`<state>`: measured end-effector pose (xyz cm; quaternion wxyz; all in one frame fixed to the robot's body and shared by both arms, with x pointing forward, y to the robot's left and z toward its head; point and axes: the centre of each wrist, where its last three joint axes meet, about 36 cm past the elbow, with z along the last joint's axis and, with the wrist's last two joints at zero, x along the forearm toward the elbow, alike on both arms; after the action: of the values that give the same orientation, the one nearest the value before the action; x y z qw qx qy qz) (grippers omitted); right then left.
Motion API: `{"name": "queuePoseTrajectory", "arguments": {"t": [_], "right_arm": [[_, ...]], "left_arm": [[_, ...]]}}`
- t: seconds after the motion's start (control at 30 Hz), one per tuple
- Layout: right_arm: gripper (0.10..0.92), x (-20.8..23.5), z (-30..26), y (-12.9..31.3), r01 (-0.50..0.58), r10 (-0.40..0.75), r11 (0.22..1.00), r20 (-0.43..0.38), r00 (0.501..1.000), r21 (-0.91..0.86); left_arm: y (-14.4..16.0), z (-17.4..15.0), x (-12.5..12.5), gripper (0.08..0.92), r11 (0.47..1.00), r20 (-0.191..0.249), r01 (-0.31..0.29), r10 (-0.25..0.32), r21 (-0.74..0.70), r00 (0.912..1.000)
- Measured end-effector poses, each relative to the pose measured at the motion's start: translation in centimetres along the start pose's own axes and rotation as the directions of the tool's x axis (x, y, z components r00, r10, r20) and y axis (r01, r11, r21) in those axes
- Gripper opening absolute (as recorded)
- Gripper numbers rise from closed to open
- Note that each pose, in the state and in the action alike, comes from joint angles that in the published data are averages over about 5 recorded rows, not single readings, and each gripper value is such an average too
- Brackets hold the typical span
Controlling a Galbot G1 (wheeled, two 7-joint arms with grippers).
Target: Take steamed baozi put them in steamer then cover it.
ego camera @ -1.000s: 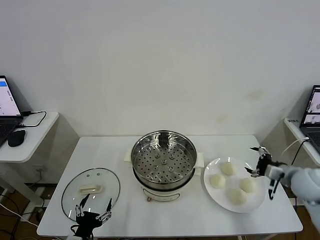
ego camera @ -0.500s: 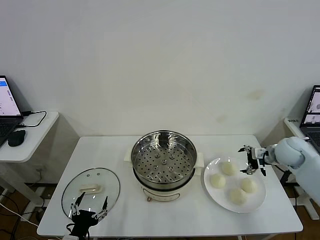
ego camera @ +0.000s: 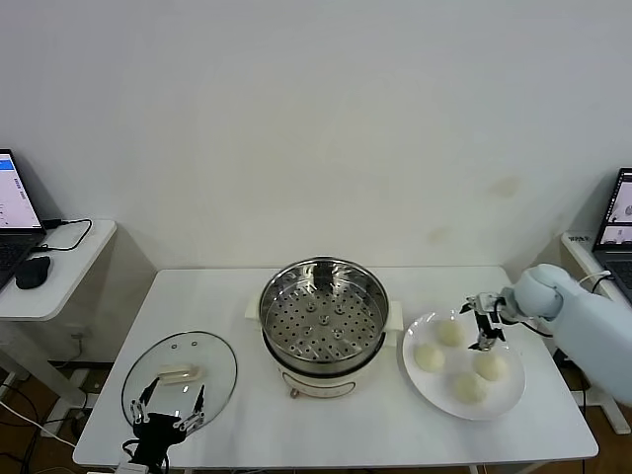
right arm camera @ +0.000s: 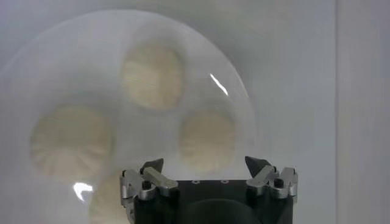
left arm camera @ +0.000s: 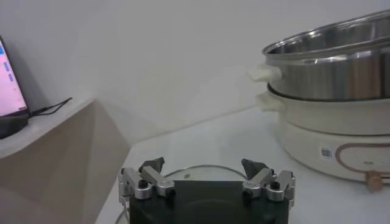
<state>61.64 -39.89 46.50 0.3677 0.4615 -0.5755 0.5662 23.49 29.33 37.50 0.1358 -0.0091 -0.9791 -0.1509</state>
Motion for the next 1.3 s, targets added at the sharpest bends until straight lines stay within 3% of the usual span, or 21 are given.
{"name": "queuePoseTrajectory", "arguments": {"t": [0.4,0.6,0.87,1.07,1.3], "right_arm": [[0.703,-2.4,-1.5,-0.6,0.036,-0.035,0.999,-0.015,0.999,0.018],[0.61,-2.2,-1.8,-1.0,0.032,-0.031,0.999,-0.022,0.999,0.021],[0.562,-1.3,-1.8,-1.5,0.025,-0.024,0.999,-0.024,0.999,0.024],[0.56,1.4,-1.6,-2.2,0.005,-0.005,1.0,-0.021,1.0,0.029],[0.56,8.4,-2.0,-4.6,-0.065,0.065,0.997,0.015,0.998,0.029]], "left_arm": [[0.1,0.3,-0.1,0.823,1.0,-0.004,0.004,-0.004,-0.005,1.0],[0.1,0.3,-0.2,0.823,1.0,-0.004,0.005,-0.005,-0.003,1.0],[0.1,0.4,-0.2,0.823,1.0,-0.004,0.005,-0.005,-0.003,1.0],[0.3,0.4,-0.3,0.823,1.0,-0.002,0.004,-0.004,-0.006,1.0],[0.6,0.4,-0.6,0.823,1.0,0.003,0.0,0.0,-0.008,1.0]]}}
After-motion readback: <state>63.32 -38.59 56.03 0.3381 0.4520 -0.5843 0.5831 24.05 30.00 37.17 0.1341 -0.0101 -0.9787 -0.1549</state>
